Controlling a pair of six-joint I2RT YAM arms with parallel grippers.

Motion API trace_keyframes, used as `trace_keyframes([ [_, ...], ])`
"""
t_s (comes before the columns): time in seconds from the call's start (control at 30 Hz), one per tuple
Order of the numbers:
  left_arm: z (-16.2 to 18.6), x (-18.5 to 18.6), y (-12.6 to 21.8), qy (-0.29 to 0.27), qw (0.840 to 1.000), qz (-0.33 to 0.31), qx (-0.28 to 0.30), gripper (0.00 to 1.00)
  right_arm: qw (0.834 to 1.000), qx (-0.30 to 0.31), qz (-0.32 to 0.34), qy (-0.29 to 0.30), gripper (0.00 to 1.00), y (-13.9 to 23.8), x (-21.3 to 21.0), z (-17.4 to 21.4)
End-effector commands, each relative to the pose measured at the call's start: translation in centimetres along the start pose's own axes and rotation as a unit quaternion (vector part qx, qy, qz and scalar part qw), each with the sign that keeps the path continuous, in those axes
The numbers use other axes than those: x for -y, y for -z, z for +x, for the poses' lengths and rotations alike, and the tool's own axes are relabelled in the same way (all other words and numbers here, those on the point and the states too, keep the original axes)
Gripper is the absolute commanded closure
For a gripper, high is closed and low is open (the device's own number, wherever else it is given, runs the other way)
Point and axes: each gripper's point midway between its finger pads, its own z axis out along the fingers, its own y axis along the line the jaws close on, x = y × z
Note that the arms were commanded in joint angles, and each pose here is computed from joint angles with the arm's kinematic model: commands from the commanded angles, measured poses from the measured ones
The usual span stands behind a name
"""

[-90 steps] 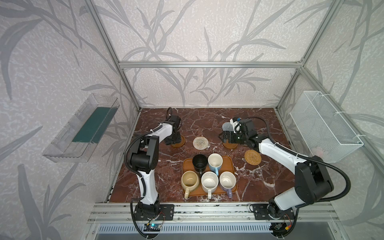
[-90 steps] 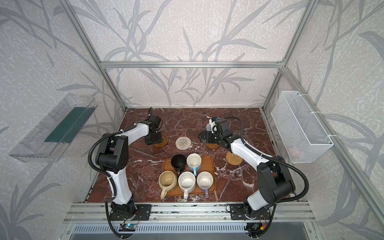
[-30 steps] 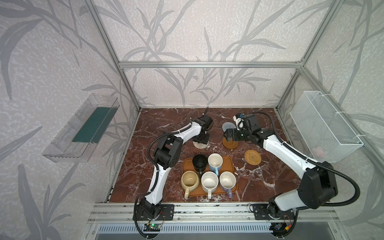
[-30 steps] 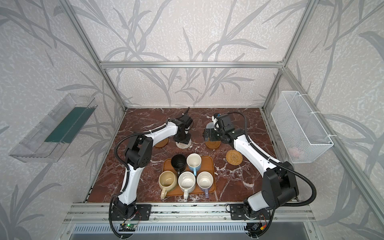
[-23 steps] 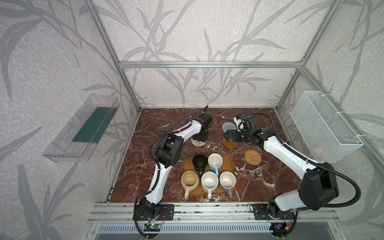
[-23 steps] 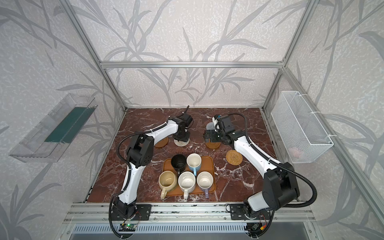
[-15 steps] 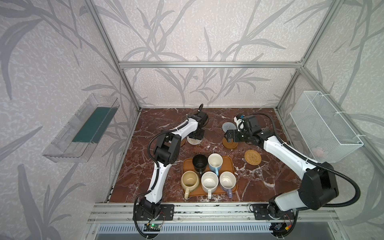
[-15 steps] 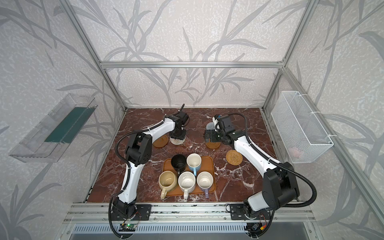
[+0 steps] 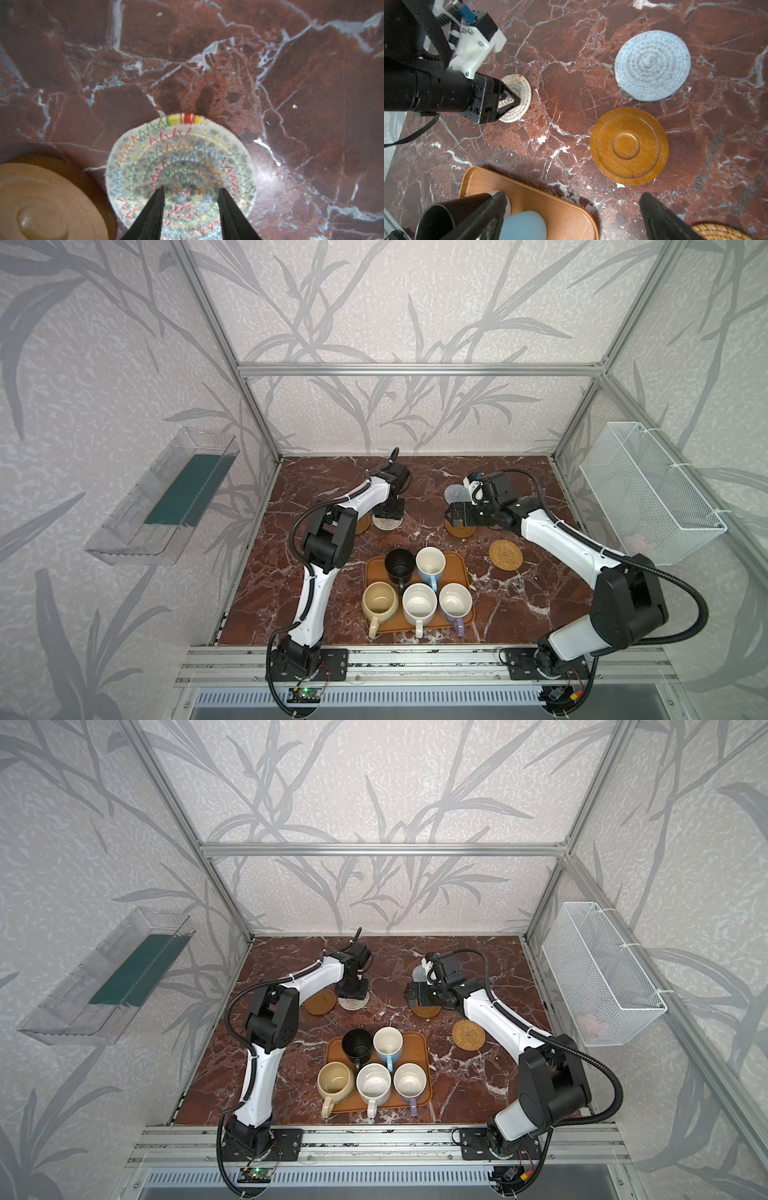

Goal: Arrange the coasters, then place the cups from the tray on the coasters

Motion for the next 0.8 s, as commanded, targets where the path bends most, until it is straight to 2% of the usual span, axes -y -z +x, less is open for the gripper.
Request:
trace_keyframes([
  [0.0,2.9,0.4,-0.4,0.006,0.999,0.01,-0.043,0.55,1.0,0.007,-0.01,-0.006,0.01,0.5,-0.5,-0.7],
  [0.43,1.8,1.0,1.1,0.008,1.0,0.023,-0.02,0.51,1.0,0.009,0.014,0.005,0.01,0.7,0.3,-0.7],
  [0.77,-0.9,1.4,6.9,0.001,0.999,0.041,0.035,0.45,0.999,0.034,0.026,0.01,0.01,2.1,0.6,-1.0],
])
